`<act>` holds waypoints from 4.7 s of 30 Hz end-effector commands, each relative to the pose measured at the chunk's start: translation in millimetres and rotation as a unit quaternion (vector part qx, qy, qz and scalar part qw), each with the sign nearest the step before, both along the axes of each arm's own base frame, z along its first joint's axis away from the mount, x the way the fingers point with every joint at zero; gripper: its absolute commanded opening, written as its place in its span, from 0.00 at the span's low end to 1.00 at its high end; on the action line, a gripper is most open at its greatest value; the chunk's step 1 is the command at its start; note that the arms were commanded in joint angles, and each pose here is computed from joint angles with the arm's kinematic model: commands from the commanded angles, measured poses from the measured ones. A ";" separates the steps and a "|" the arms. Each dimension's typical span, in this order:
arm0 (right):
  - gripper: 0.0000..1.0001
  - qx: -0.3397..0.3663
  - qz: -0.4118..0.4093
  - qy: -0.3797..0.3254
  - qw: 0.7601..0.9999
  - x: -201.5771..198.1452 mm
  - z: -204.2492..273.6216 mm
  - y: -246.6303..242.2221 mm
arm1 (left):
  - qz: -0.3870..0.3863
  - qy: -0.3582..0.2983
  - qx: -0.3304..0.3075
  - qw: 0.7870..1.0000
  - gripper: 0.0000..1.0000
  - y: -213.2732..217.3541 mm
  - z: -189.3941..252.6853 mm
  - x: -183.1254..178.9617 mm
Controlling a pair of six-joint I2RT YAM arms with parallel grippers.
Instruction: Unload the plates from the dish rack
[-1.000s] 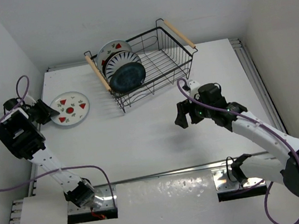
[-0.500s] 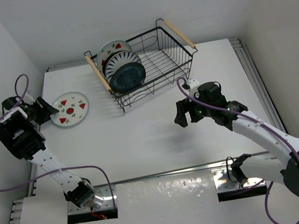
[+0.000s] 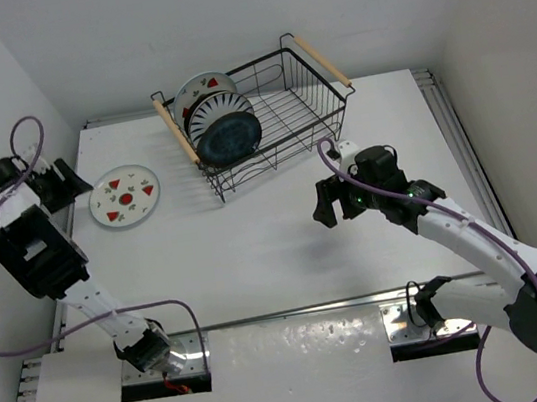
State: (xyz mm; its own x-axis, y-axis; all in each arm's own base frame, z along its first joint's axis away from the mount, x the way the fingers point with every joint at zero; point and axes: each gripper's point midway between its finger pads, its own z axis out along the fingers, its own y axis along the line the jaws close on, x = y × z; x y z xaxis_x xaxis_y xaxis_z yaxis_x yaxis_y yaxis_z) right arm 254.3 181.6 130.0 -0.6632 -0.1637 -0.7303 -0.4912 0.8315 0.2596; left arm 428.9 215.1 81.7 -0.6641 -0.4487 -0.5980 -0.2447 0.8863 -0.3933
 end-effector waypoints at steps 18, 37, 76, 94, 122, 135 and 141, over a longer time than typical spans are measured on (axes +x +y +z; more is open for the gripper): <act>0.83 -0.001 -0.051 -0.026 0.998 3.9 0.5 -13.8 | -0.445 -0.225 0.202 0.843 0.72 -377.3 210.7 100.6; 0.84 -0.016 -0.046 0.007 0.999 -6.4 -27.1 -16.6 | -0.440 -0.137 0.246 0.853 0.66 -403.9 108.8 127.1; 0.84 -0.016 -0.028 0.014 0.999 0.4 -17.4 -7.5 | -0.441 -0.199 0.324 0.813 0.00 -395.4 151.6 133.5; 0.84 -0.014 -0.029 0.002 0.999 -0.6 -8.9 -8.4 | -0.403 -0.286 0.325 0.806 0.00 -396.5 234.8 115.6; 0.88 0.034 -0.034 -0.132 0.990 15.2 84.6 -11.8 | -0.446 -0.376 0.137 0.801 0.00 -437.0 360.5 11.7; 0.92 0.056 -0.027 -0.162 0.985 -1.4 130.8 -26.6 | -0.625 -0.241 0.088 0.737 0.00 -466.2 234.3 -93.2; 0.90 0.062 -0.034 -0.114 0.991 -7.9 98.7 -24.4 | -0.657 -0.187 0.051 0.729 0.00 -479.9 158.8 -126.6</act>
State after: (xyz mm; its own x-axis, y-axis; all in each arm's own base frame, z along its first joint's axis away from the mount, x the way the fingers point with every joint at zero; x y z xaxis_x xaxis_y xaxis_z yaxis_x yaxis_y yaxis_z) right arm 250.3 155.0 240.9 -0.4405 -0.0409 -0.8968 -0.5025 0.8390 0.2086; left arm 309.8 -242.0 212.7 -0.3909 0.5615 -0.7294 0.9029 0.3879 -0.1853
